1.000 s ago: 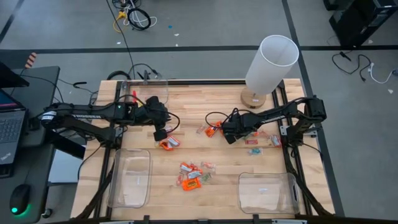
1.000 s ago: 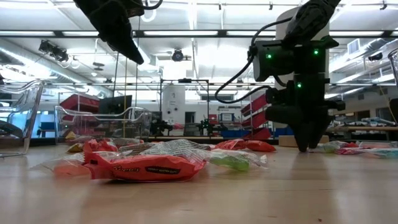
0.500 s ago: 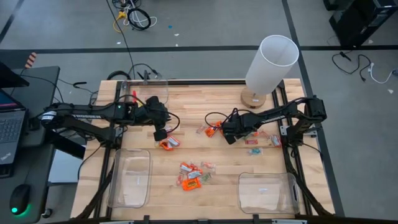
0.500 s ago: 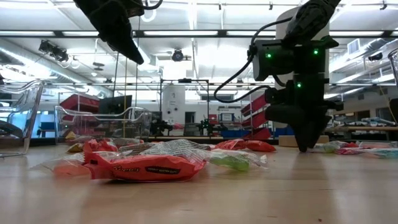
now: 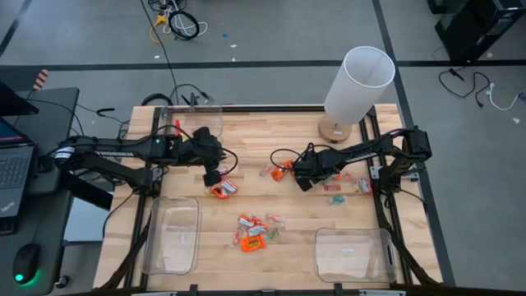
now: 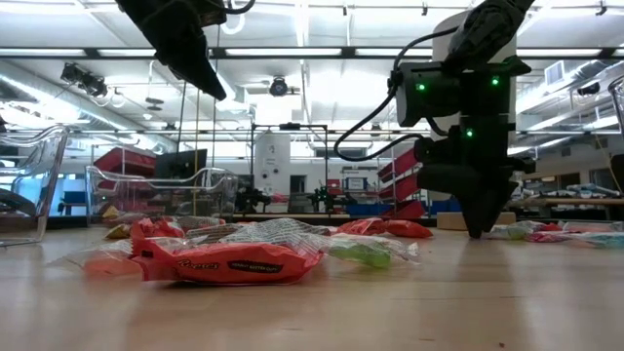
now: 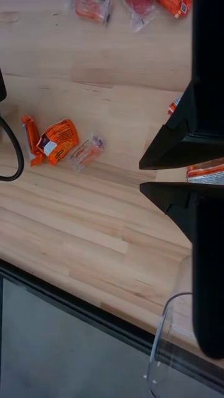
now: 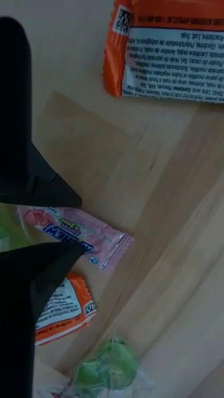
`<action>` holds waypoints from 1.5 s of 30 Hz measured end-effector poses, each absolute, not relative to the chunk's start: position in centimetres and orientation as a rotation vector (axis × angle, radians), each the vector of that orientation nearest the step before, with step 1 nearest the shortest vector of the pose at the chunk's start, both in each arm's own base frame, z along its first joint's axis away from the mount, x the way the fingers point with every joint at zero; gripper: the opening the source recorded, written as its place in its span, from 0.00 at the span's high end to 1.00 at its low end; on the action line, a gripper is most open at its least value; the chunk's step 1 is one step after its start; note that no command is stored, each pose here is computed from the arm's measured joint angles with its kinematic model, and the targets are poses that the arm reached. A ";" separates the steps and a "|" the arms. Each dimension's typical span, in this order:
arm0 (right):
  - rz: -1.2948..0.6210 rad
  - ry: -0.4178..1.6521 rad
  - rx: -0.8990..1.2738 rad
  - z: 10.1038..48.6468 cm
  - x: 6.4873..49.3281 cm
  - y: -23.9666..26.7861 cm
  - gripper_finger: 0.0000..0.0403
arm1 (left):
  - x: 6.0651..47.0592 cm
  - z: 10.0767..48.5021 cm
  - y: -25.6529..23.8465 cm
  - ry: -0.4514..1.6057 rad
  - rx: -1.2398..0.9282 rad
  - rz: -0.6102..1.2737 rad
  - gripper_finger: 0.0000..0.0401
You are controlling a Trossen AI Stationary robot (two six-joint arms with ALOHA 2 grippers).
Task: Sort candy
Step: Put the pink candy into the top left transparent bin
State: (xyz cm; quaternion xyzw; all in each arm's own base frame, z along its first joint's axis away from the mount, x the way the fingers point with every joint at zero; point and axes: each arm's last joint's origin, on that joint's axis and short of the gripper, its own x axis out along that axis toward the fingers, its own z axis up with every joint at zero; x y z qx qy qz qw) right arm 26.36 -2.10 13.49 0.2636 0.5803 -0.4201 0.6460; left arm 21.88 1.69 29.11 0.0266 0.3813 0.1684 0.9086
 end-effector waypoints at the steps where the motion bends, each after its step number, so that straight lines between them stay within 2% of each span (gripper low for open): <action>1: -0.955 1.321 0.600 13.5 26.4 -2.1 0.79 | 21.9 29.1 1.7 0.787 0.055 0.347 0.88; 16: -0.828 1.233 0.578 15.7 26.4 -0.9 0.80 | 21.9 29.1 1.7 0.785 0.056 0.347 0.88; 27: -0.637 1.054 0.555 17.4 28.0 -0.2 0.80 | 22.0 29.3 1.7 0.765 0.054 0.346 0.88; 45: -0.383 0.898 0.544 18.5 30.1 0.2 0.80 | 22.1 29.4 1.7 0.751 0.053 0.346 0.88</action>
